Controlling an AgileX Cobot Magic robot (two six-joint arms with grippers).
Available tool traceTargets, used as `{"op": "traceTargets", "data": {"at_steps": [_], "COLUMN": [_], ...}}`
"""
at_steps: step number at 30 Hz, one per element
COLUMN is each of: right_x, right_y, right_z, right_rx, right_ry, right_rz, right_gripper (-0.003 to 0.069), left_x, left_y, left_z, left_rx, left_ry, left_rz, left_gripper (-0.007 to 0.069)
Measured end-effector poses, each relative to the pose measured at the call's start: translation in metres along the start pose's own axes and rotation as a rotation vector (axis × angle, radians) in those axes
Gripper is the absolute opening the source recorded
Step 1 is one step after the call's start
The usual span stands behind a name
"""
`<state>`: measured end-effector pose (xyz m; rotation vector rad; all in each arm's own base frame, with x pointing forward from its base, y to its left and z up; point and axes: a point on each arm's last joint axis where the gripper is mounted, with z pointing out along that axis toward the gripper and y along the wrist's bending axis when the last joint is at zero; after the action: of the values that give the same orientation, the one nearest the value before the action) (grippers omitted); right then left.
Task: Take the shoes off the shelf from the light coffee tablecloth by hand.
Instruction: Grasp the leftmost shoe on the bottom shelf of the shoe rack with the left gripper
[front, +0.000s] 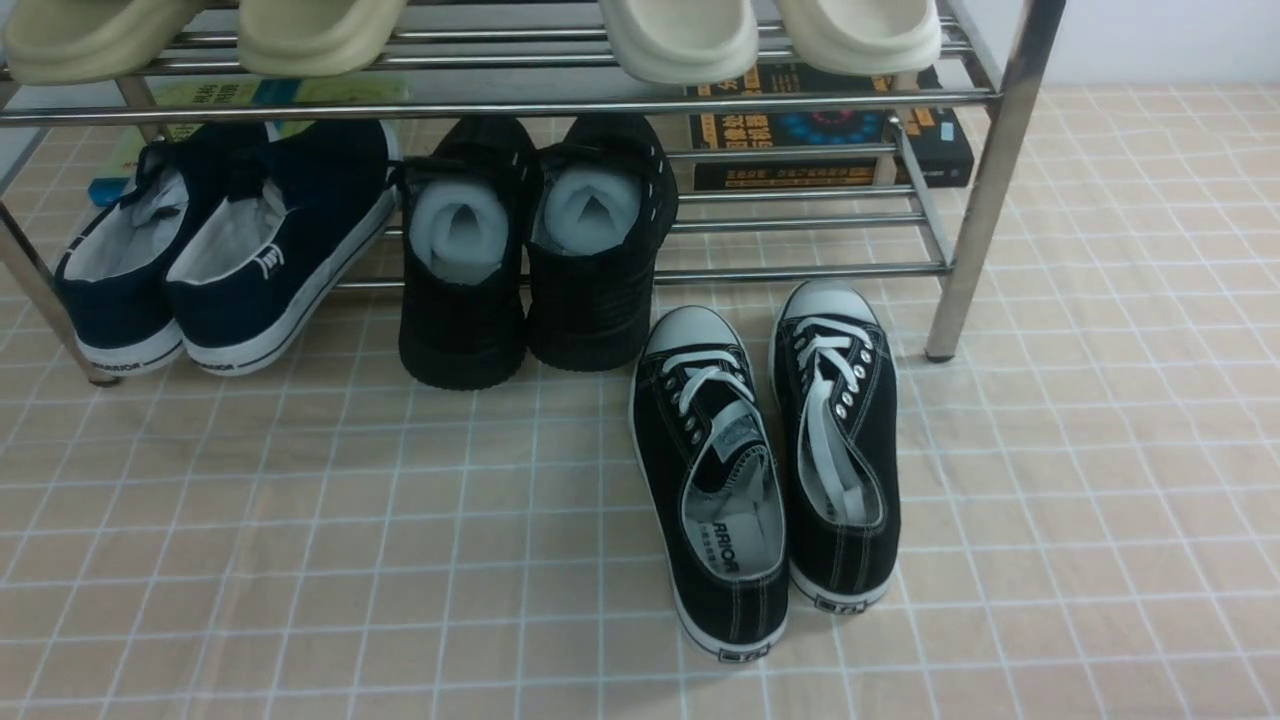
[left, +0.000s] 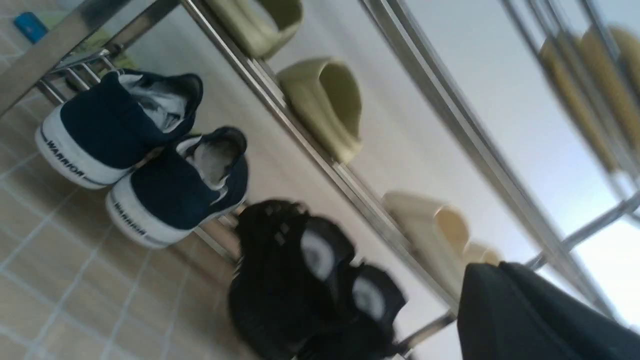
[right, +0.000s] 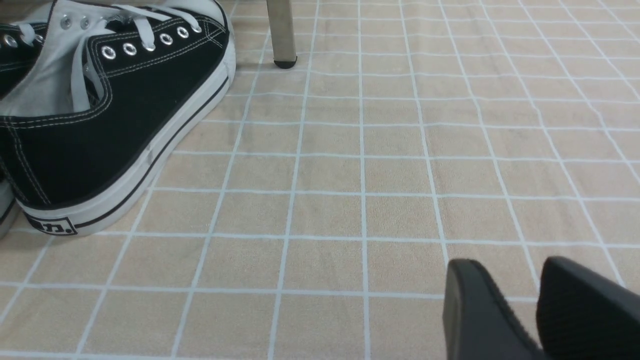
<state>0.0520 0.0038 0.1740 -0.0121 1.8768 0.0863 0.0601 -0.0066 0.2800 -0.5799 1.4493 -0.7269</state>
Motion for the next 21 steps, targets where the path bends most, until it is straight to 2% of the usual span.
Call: {"op": "traceTargets", "data": {"at_steps": [3, 7, 9, 13, 17, 21], "right_x": [0.0, 0.0, 0.0, 0.0, 0.0, 0.0], "right_y": [0.0, 0.0, 0.0, 0.0, 0.0, 0.0], "right_z": [0.0, 0.0, 0.0, 0.0, 0.0, 0.0], "right_rx": [0.0, 0.0, 0.0, 0.0, 0.0, 0.0], "right_ry": [0.0, 0.0, 0.0, 0.0, 0.0, 0.0], "right_rz": [0.0, 0.0, 0.0, 0.0, 0.0, 0.0], "right_gripper": [0.0216, 0.022, 0.0221, 0.0221, 0.0224, 0.023], "left_x": [-0.002, 0.002, -0.005, -0.031, -0.068, -0.094], "left_y": [-0.011, -0.01, -0.013, -0.022, -0.042, -0.055], "left_z": [0.026, 0.066, 0.089, 0.131, 0.176, 0.199], "left_rx": [-0.144, -0.385, -0.47, -0.57, -0.641, -0.687], "left_ry": [0.279, 0.728, 0.873, 0.962, 0.887, 0.827], "left_rz": [0.12, 0.245, 0.327, 0.476, 0.573, 0.633], "left_gripper": [0.0001, 0.0001, 0.0001, 0.0001, 0.0001, 0.0002]}}
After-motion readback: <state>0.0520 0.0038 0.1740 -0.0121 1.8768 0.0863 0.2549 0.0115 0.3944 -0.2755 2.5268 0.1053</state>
